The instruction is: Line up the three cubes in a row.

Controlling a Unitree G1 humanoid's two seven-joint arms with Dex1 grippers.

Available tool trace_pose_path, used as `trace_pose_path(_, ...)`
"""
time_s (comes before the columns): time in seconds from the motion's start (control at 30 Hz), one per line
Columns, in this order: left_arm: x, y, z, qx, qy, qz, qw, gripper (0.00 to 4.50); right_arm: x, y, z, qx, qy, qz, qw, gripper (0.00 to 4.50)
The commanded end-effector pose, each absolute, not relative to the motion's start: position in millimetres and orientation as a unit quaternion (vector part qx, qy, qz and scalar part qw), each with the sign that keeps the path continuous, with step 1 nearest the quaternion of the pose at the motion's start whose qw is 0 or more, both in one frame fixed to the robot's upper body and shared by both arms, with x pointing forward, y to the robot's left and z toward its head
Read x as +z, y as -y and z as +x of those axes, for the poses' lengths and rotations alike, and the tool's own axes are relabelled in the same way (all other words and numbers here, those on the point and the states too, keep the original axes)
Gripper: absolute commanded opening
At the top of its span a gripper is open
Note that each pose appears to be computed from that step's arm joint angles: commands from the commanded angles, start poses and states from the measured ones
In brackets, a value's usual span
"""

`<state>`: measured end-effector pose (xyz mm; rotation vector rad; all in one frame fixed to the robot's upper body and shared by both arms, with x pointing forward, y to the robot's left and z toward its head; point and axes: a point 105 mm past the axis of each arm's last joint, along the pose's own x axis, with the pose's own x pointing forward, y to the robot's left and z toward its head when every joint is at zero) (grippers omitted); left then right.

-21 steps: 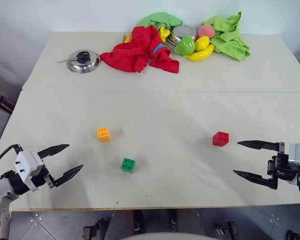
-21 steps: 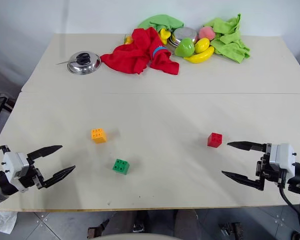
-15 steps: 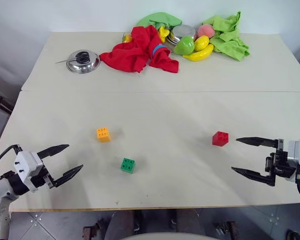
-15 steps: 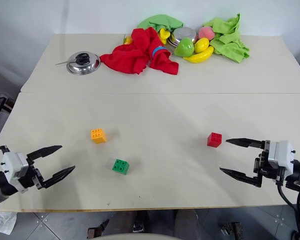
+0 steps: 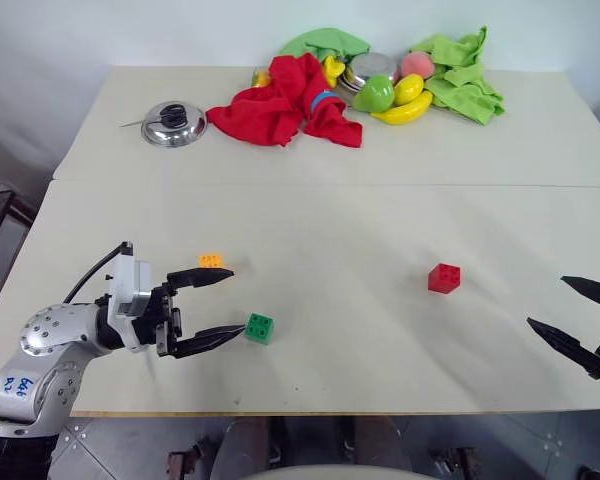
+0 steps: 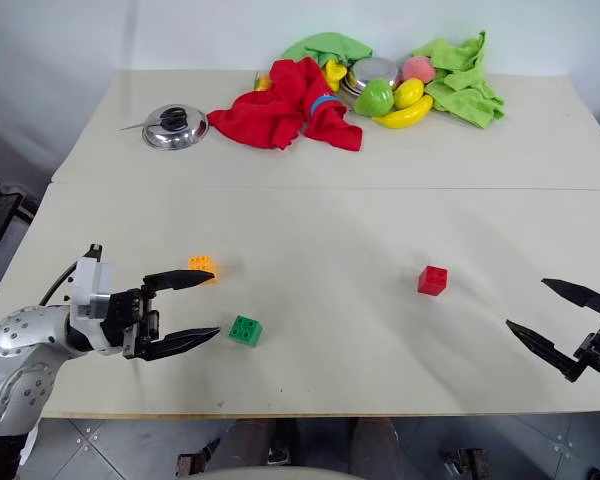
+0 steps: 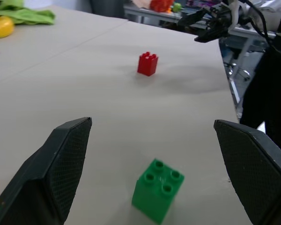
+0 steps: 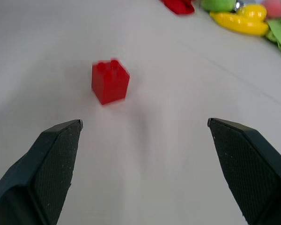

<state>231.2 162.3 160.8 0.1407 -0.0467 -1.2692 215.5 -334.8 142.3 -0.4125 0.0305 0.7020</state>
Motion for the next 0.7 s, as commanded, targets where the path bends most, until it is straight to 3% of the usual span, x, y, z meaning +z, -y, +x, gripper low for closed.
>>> trace_pose_path(0.03,160.6,-157.7,227.8,-0.605,0.029,0.075,0.792,4.44,145.2,316.6,237.1,0.395,-0.058,-0.24,0.885,4.5)
trace_pose_path(0.27,158.7,-155.0,225.3,-0.612,0.032,0.084,0.786,4.44,145.1,278.6,292.5,0.462,-0.092,-0.244,0.848,4.5)
trace_pose_path(0.47,159.9,-151.5,223.4,-0.608,0.036,0.086,0.789,4.44,127.5,270.7,314.3,0.489,-0.136,-0.246,0.826,4.5)
trace_pose_path(0.6,160.1,-151.8,221.1,-0.601,0.036,0.087,0.794,4.5,124.8,265.9,322.1,0.503,-0.135,-0.238,0.82,3.65)
trace_pose_path(0.7,159.8,-153.9,220.6,-0.595,0.035,0.088,0.798,4.5,124.6,261.9,322.9,0.519,-0.129,-0.239,0.81,2.66)
